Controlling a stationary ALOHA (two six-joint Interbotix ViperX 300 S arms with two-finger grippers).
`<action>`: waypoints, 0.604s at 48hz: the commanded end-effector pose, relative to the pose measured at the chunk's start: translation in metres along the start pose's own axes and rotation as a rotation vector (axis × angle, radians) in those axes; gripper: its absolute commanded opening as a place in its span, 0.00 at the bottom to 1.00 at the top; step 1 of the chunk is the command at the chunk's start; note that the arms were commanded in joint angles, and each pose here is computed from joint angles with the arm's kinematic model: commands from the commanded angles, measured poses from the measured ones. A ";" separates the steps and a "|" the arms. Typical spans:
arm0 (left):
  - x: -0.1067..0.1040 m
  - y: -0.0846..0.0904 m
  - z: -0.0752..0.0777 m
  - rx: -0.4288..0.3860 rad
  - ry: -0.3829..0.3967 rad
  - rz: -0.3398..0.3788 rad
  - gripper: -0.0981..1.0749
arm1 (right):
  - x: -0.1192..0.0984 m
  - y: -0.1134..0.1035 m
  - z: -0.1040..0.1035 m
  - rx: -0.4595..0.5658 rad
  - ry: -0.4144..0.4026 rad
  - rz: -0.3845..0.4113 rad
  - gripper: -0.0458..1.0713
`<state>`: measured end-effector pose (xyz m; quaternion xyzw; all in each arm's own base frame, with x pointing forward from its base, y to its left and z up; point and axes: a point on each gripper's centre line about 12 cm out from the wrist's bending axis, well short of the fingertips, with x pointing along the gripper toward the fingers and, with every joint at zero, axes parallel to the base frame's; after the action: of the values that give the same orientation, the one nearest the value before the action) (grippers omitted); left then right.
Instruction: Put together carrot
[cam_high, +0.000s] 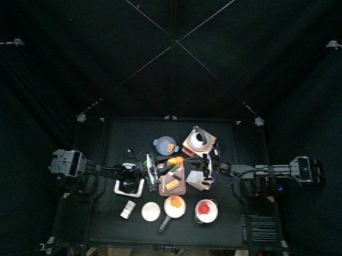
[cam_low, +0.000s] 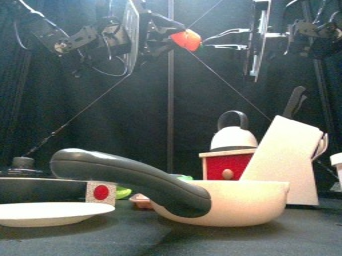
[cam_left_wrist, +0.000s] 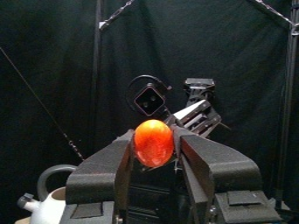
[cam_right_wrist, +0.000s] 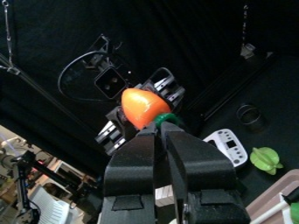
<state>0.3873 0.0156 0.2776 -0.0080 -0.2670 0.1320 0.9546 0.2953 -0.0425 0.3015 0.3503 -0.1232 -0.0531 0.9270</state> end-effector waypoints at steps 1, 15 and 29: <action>0.008 -0.001 0.010 -0.010 -0.043 0.007 0.63 | 0.003 0.007 0.007 0.001 -0.026 0.024 0.41; 0.008 -0.001 0.012 -0.009 -0.045 0.007 0.63 | 0.004 0.005 0.004 0.000 -0.017 0.018 0.41; 0.008 0.000 0.010 -0.009 -0.043 0.007 0.63 | 0.006 0.006 0.004 -0.001 -0.017 0.020 0.41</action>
<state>0.3872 0.0158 0.2777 -0.0084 -0.2676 0.1328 0.9543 0.2981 -0.0424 0.2978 0.3499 -0.1180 -0.0545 0.9277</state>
